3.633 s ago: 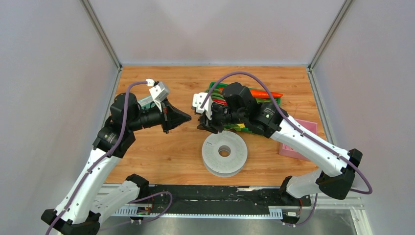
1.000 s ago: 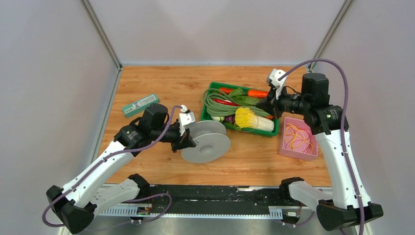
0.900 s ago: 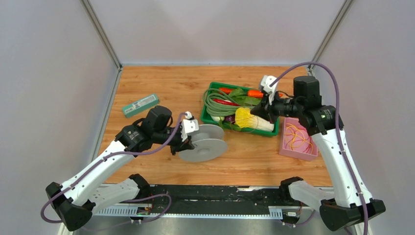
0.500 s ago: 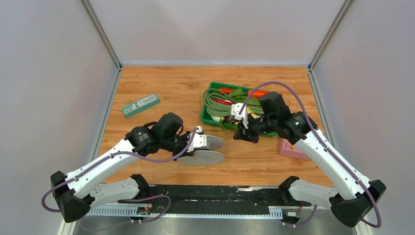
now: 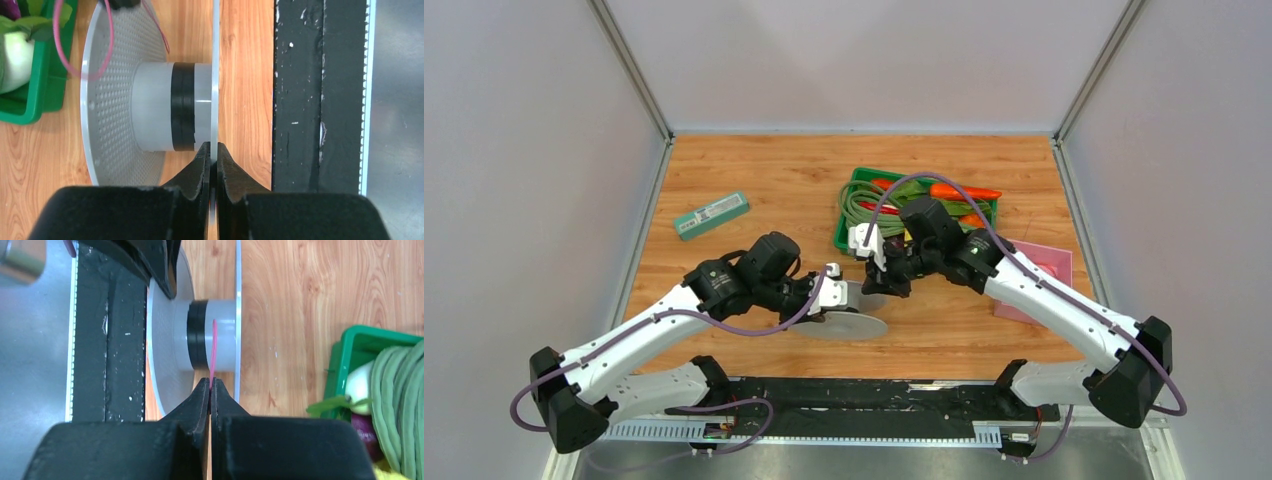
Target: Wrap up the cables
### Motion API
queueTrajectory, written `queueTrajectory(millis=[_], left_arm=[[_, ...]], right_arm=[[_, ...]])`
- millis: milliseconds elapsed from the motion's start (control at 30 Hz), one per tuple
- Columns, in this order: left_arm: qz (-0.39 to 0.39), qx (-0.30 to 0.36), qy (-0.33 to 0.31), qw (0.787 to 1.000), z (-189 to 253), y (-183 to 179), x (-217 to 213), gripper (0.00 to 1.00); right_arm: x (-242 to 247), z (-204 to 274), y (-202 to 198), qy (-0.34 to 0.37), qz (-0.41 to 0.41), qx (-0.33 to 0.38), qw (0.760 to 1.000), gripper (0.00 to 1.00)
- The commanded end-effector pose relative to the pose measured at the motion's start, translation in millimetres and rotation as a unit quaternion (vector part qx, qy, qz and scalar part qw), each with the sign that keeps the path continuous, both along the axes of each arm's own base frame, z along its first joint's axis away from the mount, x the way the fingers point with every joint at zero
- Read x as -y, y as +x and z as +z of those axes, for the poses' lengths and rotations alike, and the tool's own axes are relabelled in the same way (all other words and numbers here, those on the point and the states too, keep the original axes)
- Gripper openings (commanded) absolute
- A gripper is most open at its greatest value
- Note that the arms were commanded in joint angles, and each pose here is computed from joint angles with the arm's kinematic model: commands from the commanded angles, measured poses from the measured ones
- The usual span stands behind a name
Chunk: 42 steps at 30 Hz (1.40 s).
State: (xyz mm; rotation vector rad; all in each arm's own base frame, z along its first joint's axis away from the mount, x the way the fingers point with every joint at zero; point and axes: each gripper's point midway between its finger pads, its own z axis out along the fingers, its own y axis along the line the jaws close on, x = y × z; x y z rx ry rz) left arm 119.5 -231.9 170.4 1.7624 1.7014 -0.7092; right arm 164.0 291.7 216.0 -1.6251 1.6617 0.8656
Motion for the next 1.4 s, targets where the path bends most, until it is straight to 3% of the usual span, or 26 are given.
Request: queueTrajectory(millis=[0, 100, 233, 433, 567, 667, 867, 900, 1100, 1367], left_arm=[[-0.034, 0.029, -0.057, 0.997, 11.6, -1.2, 15.5, 0.10], [-0.027, 0.023, -0.065, 0.997, 12.0, -2.8, 15.7, 0.15], [-0.005, 0.032, -0.079, 0.996, 24.1, -2.8, 10.4, 0.29], [0.068, 0.067, -0.191, 0.977, 80.2, 3.1, -17.0, 0.48], [0.144, 0.055, -0.183, 0.971, 79.8, 26.3, -39.4, 0.56], [0.155, 0.023, -0.176, 0.972, 65.2, 38.2, -42.6, 0.61], [0.142, 0.020, -0.166, 0.976, 43.1, 60.1, -31.2, 0.62], [0.129, 0.013, -0.169, 0.977, 40.3, 58.9, -27.6, 0.66], [0.059, -0.051, -0.195, 0.978, 31.1, 40.8, -9.6, 0.68], [0.048, -0.037, -0.217, 0.974, 20.2, 40.7, -5.6, 0.56]], right_arm=[[-29.9, 14.8, 3.2, 0.047, 0.004, 0.019, 0.999, 0.00], [-36.5, 1.7, 3.1, 0.052, -0.011, 0.011, 0.999, 0.00], [-37.1, -16.4, 8.1, 0.050, -0.041, 0.006, 0.998, 0.00], [-35.4, -25.6, 10.8, 0.049, -0.062, 0.007, 0.997, 0.00], [-40.8, -27.7, 10.5, 0.051, -0.058, 0.008, 0.997, 0.00], [-44.7, -28.4, 10.8, 0.050, -0.054, 0.010, 0.997, 0.00], [-50.4, -29.5, 8.3, 0.049, -0.045, 0.008, 0.998, 0.00], [-51.9, -30.8, 7.9, 0.049, -0.044, 0.010, 0.998, 0.00], [-63.0, -34.8, 11.4, 0.052, -0.050, 0.013, 0.997, 0.00], [-76.0, -35.4, 9.1, 0.065, -0.051, 0.005, 0.997, 0.00]])
